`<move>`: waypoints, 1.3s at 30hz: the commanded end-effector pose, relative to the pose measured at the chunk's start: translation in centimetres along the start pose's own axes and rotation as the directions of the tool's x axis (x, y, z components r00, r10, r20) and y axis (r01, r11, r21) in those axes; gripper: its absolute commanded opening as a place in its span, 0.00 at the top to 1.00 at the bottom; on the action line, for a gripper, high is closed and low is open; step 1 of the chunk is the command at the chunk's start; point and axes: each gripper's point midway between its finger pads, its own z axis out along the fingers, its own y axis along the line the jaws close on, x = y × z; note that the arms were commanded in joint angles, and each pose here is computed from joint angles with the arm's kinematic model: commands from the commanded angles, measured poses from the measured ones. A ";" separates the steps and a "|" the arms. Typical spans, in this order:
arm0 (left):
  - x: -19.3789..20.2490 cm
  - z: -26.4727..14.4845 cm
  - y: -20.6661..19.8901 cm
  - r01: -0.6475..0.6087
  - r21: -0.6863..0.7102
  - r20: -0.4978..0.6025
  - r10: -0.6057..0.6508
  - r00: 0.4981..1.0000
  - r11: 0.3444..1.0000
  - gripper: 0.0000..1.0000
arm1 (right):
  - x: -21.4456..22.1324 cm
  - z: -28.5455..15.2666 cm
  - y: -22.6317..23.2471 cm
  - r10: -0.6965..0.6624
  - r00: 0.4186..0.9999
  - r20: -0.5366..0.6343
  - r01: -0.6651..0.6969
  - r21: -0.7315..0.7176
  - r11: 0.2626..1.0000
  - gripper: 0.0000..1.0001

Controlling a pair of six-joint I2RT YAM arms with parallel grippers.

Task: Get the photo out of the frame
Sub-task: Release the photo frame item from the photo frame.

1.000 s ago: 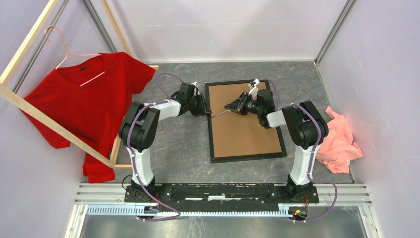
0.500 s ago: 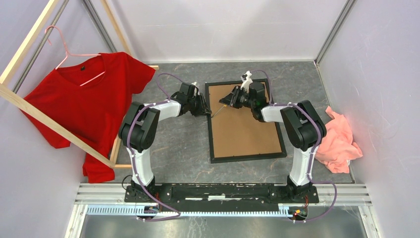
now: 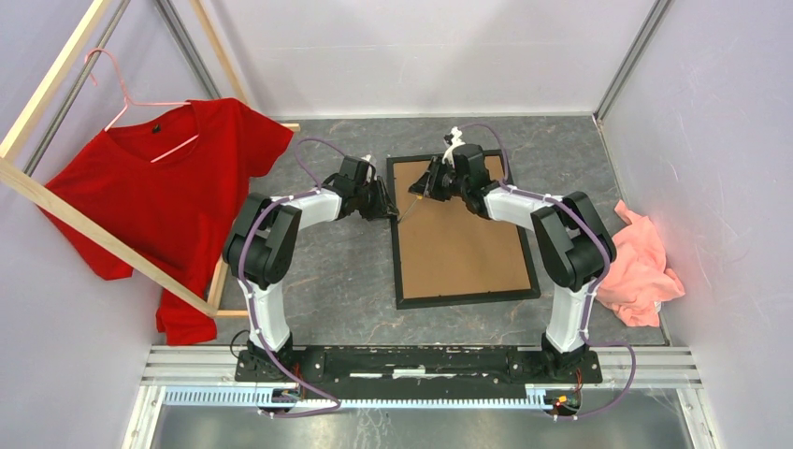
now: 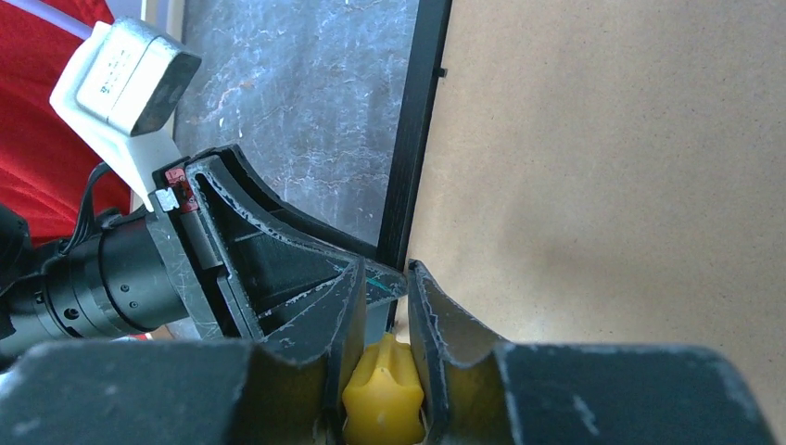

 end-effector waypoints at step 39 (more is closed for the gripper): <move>5.9 1.4 -1.8 -0.040 0.011 -0.150 0.041 0.988 0.999 0.98 | 0.7 -2.8 11.2 -0.313 0.937 -0.157 0.290 -0.151 0.945 1.00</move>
